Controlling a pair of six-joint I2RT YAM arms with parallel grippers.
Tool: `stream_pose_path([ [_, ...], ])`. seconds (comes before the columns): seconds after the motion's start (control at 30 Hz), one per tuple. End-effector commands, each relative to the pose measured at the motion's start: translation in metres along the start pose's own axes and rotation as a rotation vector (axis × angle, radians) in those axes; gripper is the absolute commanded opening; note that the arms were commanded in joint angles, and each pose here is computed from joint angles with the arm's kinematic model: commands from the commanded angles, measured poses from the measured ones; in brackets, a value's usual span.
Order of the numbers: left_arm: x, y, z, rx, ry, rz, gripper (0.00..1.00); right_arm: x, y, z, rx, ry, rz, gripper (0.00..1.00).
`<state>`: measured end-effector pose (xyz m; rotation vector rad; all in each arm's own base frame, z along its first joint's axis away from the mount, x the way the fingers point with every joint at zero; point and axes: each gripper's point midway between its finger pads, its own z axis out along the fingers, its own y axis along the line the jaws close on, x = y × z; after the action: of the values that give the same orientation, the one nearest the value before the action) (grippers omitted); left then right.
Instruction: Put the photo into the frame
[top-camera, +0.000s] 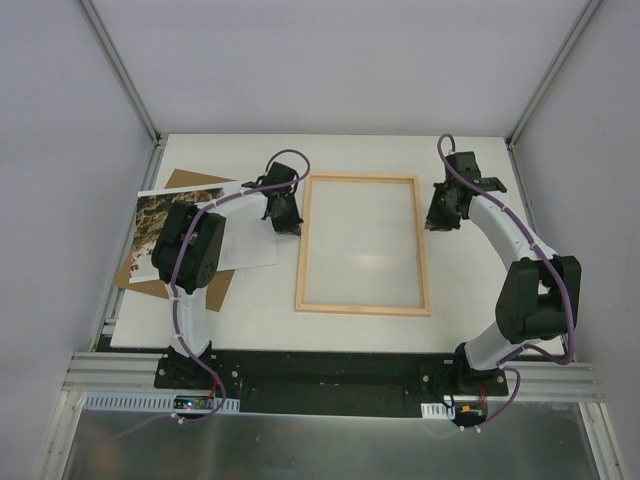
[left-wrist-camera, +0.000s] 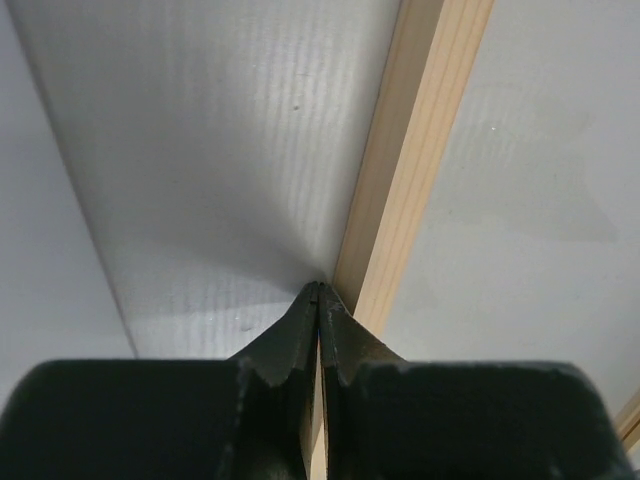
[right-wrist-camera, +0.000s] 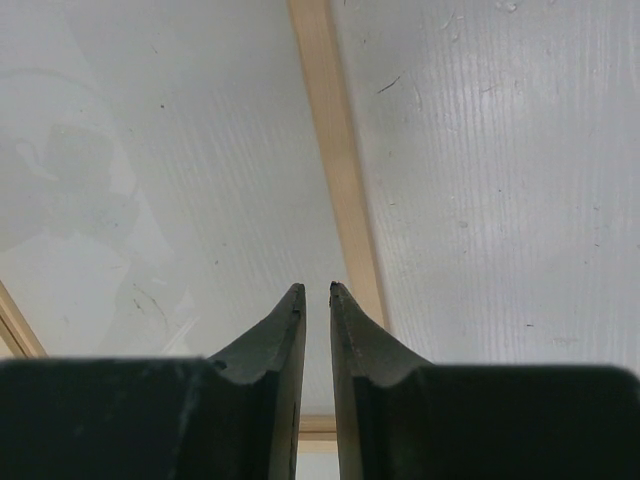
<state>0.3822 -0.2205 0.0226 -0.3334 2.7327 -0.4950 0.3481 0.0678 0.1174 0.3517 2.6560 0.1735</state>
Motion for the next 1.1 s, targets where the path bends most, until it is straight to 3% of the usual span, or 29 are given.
stream_pose_path([
  [0.0,-0.001,-0.027,0.004,0.041,0.007,0.011,0.0,0.001,-0.005,-0.013,0.003,-0.018,0.004,0.18],
  [0.73,0.014,-0.098,0.019,0.147,0.039,0.077,0.0,0.015,-0.016,-0.021,0.014,-0.004,-0.003,0.19],
  [0.83,0.009,-0.102,0.004,0.162,0.012,0.096,0.07,0.016,-0.007,-0.023,-0.023,0.002,-0.006,0.2],
  [1.07,-0.011,-0.08,-0.063,0.137,-0.1,0.094,0.38,0.018,0.044,-0.029,-0.095,-0.004,-0.085,0.27],
])
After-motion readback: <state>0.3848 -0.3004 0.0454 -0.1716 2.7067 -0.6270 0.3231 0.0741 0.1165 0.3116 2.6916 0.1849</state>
